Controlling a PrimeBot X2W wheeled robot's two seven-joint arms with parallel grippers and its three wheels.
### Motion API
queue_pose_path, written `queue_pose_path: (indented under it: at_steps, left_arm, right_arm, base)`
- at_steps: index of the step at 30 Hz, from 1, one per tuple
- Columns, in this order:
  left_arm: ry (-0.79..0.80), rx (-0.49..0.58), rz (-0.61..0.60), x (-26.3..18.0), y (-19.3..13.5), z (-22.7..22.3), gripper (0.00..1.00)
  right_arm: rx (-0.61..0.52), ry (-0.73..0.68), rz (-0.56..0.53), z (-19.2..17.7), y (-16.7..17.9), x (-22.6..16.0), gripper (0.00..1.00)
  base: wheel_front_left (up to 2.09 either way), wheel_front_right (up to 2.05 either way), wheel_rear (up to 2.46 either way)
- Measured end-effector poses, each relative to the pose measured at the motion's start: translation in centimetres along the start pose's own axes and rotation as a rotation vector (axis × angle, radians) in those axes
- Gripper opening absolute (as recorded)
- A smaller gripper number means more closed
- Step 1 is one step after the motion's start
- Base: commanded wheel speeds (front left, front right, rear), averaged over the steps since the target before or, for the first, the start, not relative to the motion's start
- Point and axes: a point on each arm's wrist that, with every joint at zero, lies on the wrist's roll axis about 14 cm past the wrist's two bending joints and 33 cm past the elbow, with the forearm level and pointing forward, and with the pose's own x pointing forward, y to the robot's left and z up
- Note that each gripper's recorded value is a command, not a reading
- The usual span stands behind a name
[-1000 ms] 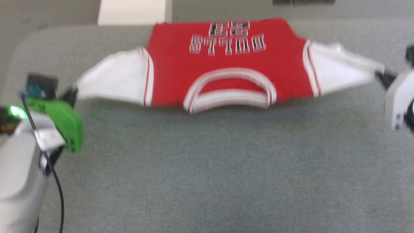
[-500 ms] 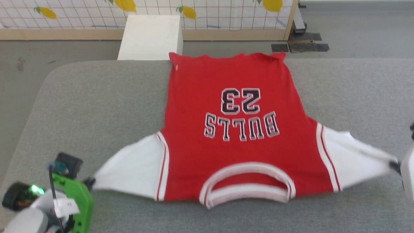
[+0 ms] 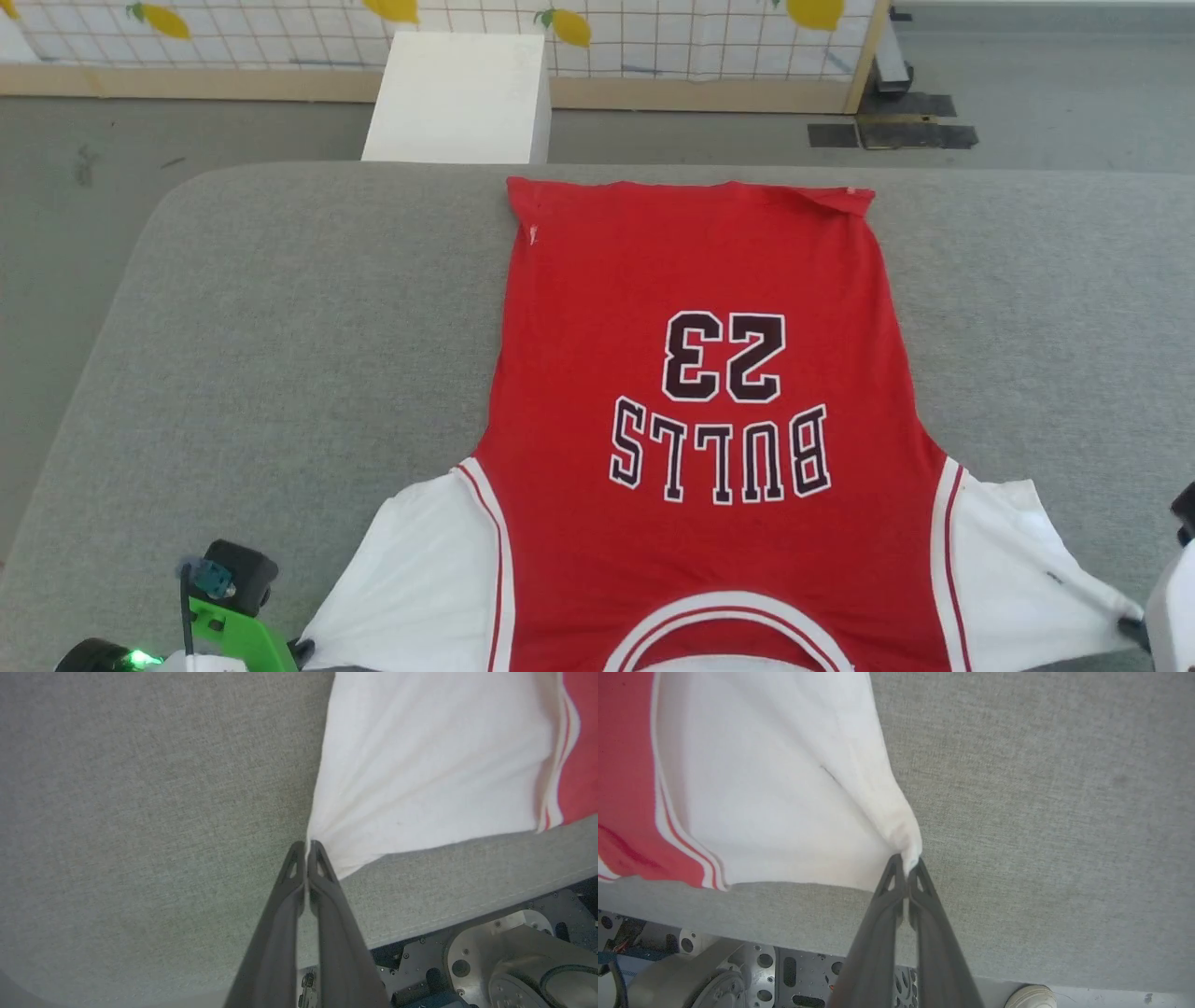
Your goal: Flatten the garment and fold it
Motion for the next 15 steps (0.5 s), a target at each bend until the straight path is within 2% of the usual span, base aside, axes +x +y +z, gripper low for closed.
queue_pose_path:
  at_steps: [1,2,6,15]
  left_arm:
    - [-0.004,-0.002,-0.001,0.0,0.0,0.1,0.00]
    - [-0.007,-0.006,-0.004,0.0,-0.2,0.2,0.00]
    - [-0.028,-0.029,-0.044,0.1,-1.4,0.8,0.00]
    - [-0.075,-0.028,-0.118,-0.2,-3.8,3.5,0.00]
  right_arm:
    - [0.004,-0.011,-0.003,0.3,0.0,0.0,0.39]
    - [0.004,-0.029,-0.007,0.8,-0.1,0.0,1.00]
    - [-0.029,-0.053,0.008,2.5,0.8,0.1,1.00]
    - [-0.110,-0.247,0.048,14.4,3.2,-0.5,1.00]
  base:
    - [0.00,0.00,0.00]
    - [0.00,0.00,0.00]
    - [0.00,0.00,0.00]
    - [0.00,0.00,0.00]
